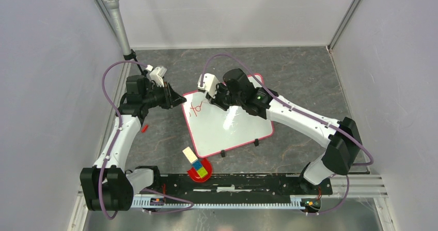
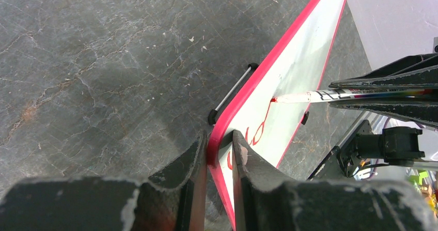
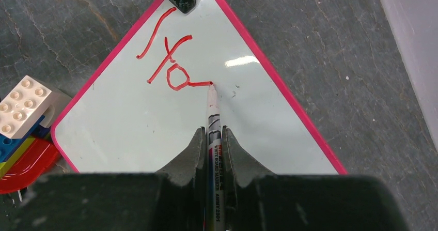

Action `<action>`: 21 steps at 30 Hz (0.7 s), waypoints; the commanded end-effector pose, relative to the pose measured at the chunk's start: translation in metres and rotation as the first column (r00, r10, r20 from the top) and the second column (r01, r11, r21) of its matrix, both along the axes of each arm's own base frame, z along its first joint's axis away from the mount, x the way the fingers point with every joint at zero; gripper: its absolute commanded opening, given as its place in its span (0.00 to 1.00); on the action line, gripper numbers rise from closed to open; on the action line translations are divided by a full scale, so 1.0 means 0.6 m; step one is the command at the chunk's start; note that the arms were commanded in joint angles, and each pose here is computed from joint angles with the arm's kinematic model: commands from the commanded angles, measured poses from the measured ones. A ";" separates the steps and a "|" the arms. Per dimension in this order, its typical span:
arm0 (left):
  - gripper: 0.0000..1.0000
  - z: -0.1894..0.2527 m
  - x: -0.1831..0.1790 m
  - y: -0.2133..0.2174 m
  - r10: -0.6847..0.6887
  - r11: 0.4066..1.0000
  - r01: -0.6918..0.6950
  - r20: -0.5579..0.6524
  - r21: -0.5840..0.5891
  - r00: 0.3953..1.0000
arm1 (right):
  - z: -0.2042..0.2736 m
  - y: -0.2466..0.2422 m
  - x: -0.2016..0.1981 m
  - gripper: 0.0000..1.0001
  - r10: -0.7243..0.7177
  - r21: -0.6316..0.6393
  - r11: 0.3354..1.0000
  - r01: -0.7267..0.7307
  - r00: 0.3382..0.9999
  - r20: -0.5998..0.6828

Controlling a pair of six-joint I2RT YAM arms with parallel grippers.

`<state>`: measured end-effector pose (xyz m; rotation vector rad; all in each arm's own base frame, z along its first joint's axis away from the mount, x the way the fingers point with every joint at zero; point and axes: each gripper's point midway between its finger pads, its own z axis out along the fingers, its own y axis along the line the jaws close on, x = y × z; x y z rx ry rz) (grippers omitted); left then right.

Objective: Write a sentence on the whiteboard

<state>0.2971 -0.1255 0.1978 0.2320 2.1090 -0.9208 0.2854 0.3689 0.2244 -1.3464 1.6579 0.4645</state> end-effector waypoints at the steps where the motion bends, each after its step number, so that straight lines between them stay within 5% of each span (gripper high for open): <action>1: 0.07 0.005 -0.001 0.002 -0.022 0.999 0.021 0.041 0.031 0.999 | 0.004 -0.007 0.011 0.00 -0.019 -0.009 1.000 0.019 1.000 0.010; 21: 0.07 0.003 -0.002 0.002 -0.021 0.999 0.020 0.041 0.035 0.999 | -0.066 -0.011 -0.063 0.00 0.058 -0.041 0.997 -0.062 0.995 -0.082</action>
